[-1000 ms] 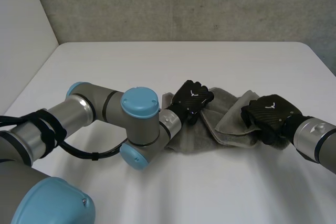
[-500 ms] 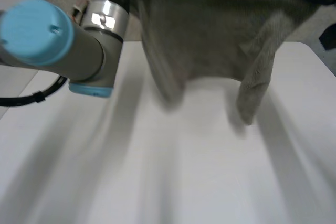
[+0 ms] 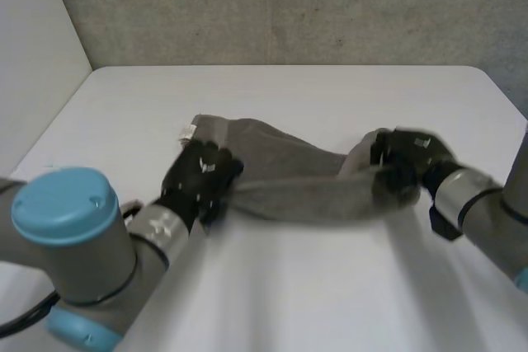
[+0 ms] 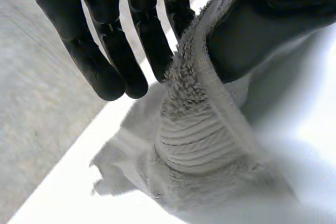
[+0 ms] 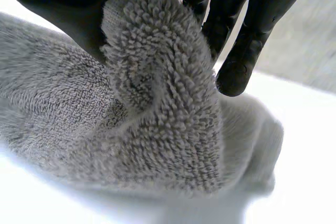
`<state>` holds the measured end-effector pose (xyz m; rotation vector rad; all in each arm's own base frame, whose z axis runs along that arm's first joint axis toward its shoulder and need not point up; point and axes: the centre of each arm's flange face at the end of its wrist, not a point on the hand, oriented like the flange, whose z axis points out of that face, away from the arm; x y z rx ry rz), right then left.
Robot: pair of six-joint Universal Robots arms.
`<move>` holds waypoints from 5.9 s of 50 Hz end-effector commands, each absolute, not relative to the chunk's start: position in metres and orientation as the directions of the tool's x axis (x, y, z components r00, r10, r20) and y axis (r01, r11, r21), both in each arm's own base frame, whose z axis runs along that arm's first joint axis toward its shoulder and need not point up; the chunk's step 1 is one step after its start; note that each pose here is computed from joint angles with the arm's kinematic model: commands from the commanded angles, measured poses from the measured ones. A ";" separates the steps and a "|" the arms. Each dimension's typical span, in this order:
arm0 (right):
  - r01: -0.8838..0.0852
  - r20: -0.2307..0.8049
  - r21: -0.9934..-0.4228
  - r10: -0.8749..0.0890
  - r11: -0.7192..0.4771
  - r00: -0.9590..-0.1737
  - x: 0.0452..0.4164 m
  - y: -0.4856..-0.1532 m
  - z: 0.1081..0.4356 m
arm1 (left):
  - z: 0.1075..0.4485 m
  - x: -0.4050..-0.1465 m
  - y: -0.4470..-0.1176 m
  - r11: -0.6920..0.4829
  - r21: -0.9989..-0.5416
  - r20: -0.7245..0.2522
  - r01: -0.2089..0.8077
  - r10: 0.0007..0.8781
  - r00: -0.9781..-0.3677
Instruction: Fold the towel.
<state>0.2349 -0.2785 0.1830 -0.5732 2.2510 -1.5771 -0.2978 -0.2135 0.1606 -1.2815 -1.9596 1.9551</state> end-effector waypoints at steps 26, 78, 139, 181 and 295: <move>-0.502 0.453 -0.855 -0.662 -0.133 -0.596 0.256 -0.234 0.234 | 0.147 -0.290 -0.195 -0.188 -0.803 -0.547 0.566 0.610 -0.573; -0.751 0.735 -0.508 -0.666 -0.421 -0.124 0.315 -0.263 0.171 | 0.156 -0.267 -0.213 -0.207 -0.742 -0.632 0.638 0.534 -0.562; -0.343 0.214 -0.919 -0.484 0.196 -0.849 0.192 -0.279 0.190 | 0.200 -0.253 -0.252 -0.197 -0.861 -0.508 0.470 0.398 -0.764; -0.400 0.113 -0.861 -0.648 0.315 -0.753 0.222 -0.210 0.155 | 0.201 -0.271 -0.286 -0.135 -0.882 -0.462 0.451 0.431 -0.775; -0.609 0.478 -0.791 -0.681 -0.059 -0.555 0.249 -0.271 0.175 | 0.165 -0.229 -0.308 -0.075 -0.857 -0.477 0.510 0.491 -0.729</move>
